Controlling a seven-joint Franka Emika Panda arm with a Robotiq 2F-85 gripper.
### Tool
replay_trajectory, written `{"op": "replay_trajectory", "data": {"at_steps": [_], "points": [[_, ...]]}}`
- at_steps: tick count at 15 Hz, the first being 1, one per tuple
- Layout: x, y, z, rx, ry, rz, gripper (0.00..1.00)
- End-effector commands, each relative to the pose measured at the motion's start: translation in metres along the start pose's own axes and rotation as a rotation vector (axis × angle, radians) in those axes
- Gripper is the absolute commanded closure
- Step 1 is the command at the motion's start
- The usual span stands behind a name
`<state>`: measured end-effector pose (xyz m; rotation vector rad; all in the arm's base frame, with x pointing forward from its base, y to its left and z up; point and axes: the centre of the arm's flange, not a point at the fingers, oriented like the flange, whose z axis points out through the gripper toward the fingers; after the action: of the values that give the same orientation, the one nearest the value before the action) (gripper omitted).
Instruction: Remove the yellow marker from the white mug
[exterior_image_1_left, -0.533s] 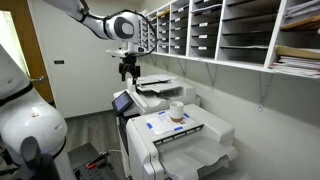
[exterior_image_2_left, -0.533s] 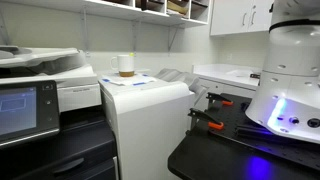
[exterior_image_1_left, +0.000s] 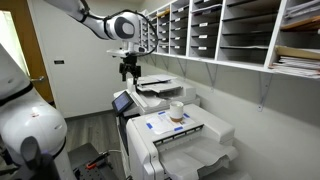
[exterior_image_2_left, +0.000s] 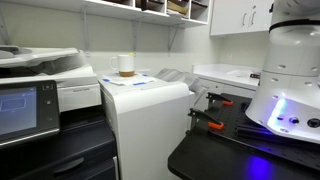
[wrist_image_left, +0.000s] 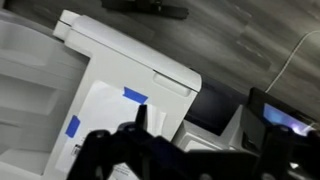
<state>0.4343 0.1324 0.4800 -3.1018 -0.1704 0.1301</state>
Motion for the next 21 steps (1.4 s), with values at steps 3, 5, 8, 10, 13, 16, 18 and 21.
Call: {"op": "replay_trajectory", "data": {"at_steps": [3,5,8,10,13,16,18,21], "points": [[0.065,0.054,0.001,-0.009,-0.094,-0.138,0.0],[0.095,0.081,0.015,-0.052,-0.131,-0.23,0.0],[0.139,0.105,0.037,-0.138,-0.176,-0.347,0.0],[0.162,0.109,0.052,-0.221,-0.214,-0.405,0.0],[0.156,0.11,0.068,-0.206,-0.189,-0.365,0.0],[0.161,0.11,0.066,-0.211,-0.204,-0.366,0.0],[0.161,0.11,0.065,-0.211,-0.204,-0.365,0.0],[0.18,0.12,0.068,-0.195,-0.214,-0.436,0.0]]}}
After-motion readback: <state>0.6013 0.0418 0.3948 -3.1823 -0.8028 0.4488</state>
